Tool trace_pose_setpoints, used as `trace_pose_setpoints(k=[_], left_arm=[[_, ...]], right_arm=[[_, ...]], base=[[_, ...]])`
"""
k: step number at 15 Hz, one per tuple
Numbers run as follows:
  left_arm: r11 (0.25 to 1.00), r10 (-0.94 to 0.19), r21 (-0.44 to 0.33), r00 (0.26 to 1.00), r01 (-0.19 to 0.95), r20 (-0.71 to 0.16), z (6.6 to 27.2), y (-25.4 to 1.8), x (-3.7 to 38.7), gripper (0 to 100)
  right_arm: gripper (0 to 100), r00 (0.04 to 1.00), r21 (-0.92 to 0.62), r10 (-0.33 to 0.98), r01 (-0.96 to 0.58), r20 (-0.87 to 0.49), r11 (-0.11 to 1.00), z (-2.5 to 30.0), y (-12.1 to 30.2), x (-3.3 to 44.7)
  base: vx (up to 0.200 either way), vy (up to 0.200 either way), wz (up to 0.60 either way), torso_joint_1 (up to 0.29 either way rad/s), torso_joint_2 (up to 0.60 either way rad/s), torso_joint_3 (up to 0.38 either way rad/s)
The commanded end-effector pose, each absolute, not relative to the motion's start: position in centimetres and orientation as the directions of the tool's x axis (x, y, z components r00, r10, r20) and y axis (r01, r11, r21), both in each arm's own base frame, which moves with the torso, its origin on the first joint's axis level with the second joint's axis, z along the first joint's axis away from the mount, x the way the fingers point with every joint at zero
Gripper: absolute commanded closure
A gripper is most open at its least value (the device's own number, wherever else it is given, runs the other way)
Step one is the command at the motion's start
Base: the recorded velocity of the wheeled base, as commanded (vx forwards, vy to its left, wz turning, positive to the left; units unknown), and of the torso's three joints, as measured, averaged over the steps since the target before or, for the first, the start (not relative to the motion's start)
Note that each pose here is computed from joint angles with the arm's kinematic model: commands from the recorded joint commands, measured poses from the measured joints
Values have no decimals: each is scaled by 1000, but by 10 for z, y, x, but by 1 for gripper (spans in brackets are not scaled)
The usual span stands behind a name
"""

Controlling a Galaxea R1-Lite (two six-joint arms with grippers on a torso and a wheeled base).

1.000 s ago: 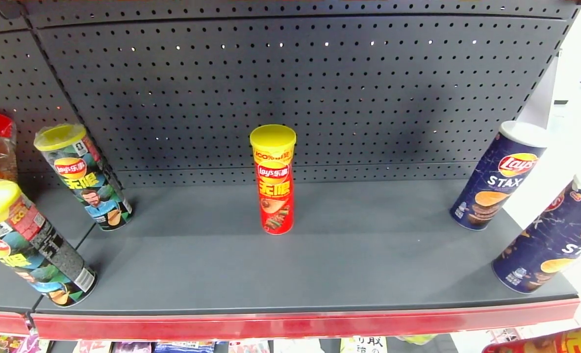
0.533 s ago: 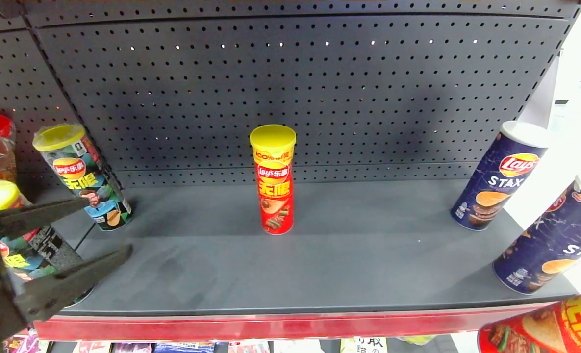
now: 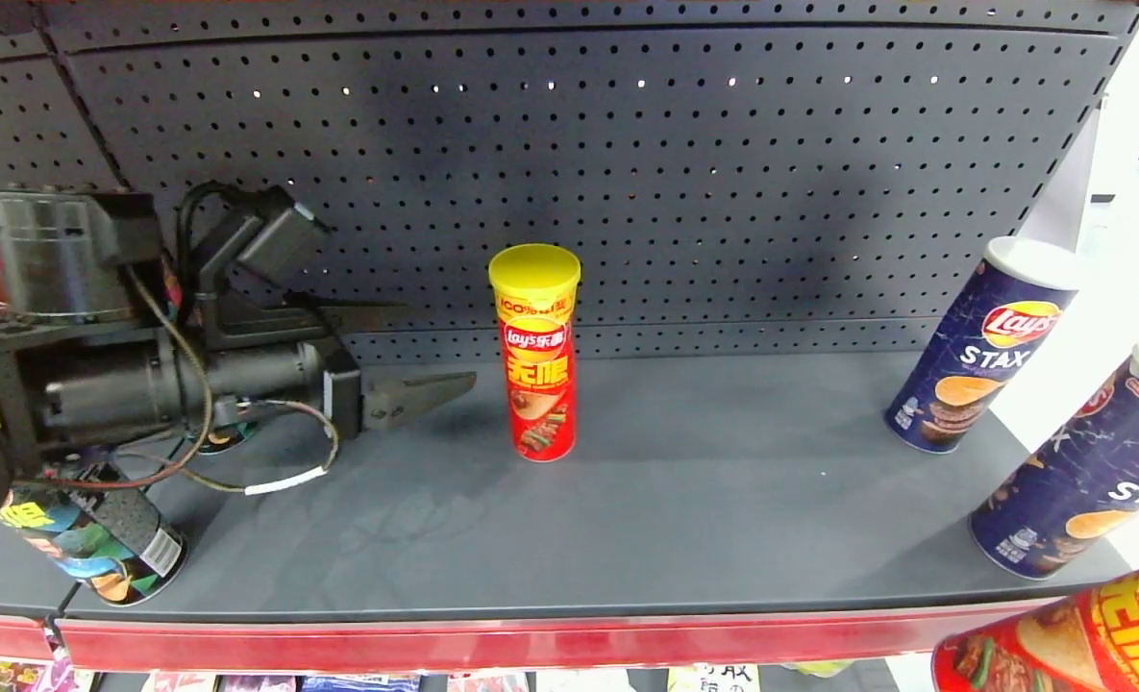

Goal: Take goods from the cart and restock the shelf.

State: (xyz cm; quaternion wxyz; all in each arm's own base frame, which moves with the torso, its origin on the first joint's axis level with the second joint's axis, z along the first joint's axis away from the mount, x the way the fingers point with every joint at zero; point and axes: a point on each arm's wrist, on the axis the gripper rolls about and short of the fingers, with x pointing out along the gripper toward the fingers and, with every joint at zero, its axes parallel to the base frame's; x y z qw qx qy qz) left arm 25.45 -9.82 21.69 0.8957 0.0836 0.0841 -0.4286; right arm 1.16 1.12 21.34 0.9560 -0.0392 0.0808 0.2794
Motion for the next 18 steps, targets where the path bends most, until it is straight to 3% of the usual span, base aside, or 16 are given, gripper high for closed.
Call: trace_pose_setpoints(k=[1, 9, 18], left_arm=[[581, -777, 48, 571, 813, -263, 196, -120, 284, 0], [504, -840, 73, 508, 860, -192, 194, -146, 336, 0], [433, -885, 77, 440, 898, -153, 197, -171, 356, 0]], right_arm=[[100, 830, -29, 528, -541, -179, 841, 213, 11, 12], [100, 832, -23, 520, -534, -193, 845, 213, 11, 16], [100, 833, -18, 515, -529, -205, 849, 214, 12, 19]], base=[[0, 0, 0, 0, 0, 0], [0, 0, 0, 0, 0, 0], [0, 0, 0, 0, 0, 0]])
